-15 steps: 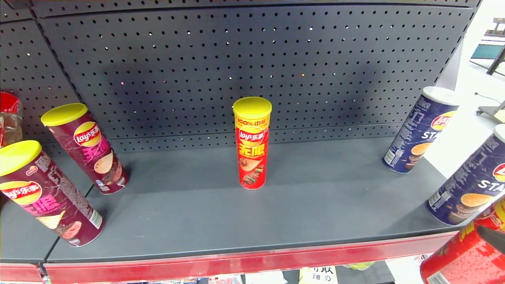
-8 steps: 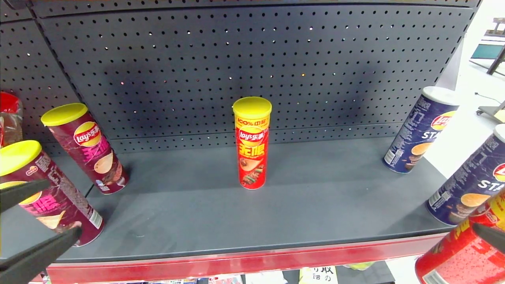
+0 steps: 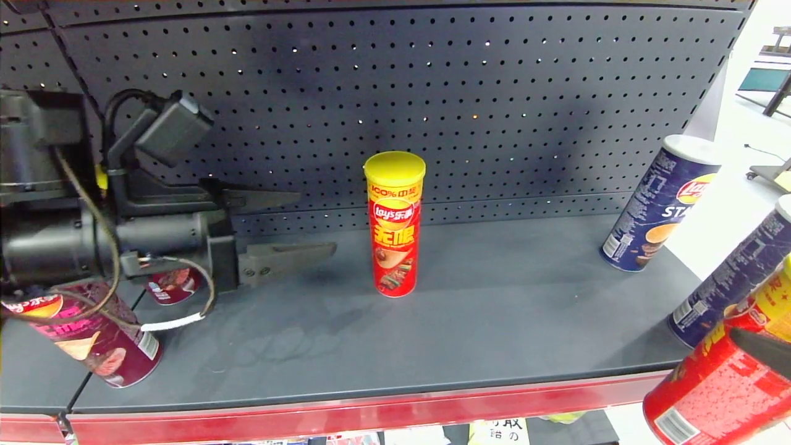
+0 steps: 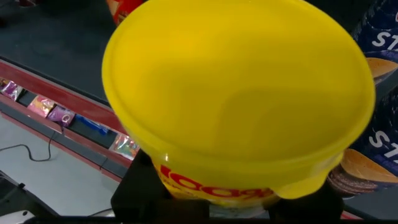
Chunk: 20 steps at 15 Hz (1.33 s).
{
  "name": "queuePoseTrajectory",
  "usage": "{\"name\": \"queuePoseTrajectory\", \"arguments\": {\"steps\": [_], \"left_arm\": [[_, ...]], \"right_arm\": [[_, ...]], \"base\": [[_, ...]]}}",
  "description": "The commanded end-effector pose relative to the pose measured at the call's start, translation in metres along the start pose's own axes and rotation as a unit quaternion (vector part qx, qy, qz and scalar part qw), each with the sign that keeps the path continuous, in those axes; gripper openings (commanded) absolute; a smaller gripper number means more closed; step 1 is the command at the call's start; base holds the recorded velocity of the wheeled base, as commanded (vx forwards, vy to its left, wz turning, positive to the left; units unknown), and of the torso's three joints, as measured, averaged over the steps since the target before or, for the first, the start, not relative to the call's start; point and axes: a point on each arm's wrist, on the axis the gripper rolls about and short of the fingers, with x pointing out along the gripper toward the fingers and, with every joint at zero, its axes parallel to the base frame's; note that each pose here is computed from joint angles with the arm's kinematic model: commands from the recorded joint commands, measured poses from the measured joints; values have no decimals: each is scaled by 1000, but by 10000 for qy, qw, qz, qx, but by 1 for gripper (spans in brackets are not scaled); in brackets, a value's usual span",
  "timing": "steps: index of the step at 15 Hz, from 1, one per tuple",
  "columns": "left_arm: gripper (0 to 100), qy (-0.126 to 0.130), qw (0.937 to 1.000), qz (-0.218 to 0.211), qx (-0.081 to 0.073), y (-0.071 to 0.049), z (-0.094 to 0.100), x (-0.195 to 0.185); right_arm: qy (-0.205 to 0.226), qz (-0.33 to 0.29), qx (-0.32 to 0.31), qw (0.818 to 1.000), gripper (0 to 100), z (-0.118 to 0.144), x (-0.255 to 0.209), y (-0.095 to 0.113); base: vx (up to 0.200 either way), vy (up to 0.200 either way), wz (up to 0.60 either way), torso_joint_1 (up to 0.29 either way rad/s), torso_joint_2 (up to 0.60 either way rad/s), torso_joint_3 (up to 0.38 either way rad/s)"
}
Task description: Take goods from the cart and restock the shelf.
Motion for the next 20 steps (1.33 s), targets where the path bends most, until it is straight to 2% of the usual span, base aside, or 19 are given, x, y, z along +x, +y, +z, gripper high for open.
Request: {"name": "queuePoseTrajectory", "arguments": {"steps": [1,4,7,12,13,15,17,20], "left_arm": [[100,252,9996,-110,51,25,-11,38],[100,167,9996,-71,193,38,-5,50],[100,150,9996,-45,233,47,-4,59],[100,176,9989,-375,217,56,-12,74],[100,83,9988,-368,298,64,-9,85],[100,-1,9986,-370,380,70,-4,97],[100,-41,9983,-413,397,71,1,106],[100,-18,9979,-532,381,65,0,113]], "right_arm": [[23,6,1,10000,0,0,1,0],[31,7,3,10000,0,0,1,0],[39,-7,15,10000,0,0,2,-1],[18,-25,96,9999,0,4,4,-2],[40,-22,94,9999,0,4,5,-2],[48,-22,96,9999,0,4,5,-2],[55,-21,106,9999,0,4,5,-2],[62,-20,108,9999,0,4,5,-2]], "base": [[0,0,0,0,0,0],[0,0,0,0,0,0],[0,0,0,0,0,0],[0,0,0,0,0,0],[0,0,0,0,0,0],[0,0,0,0,0,0],[0,0,0,0,0,0],[0,0,0,0,0,0]]}}
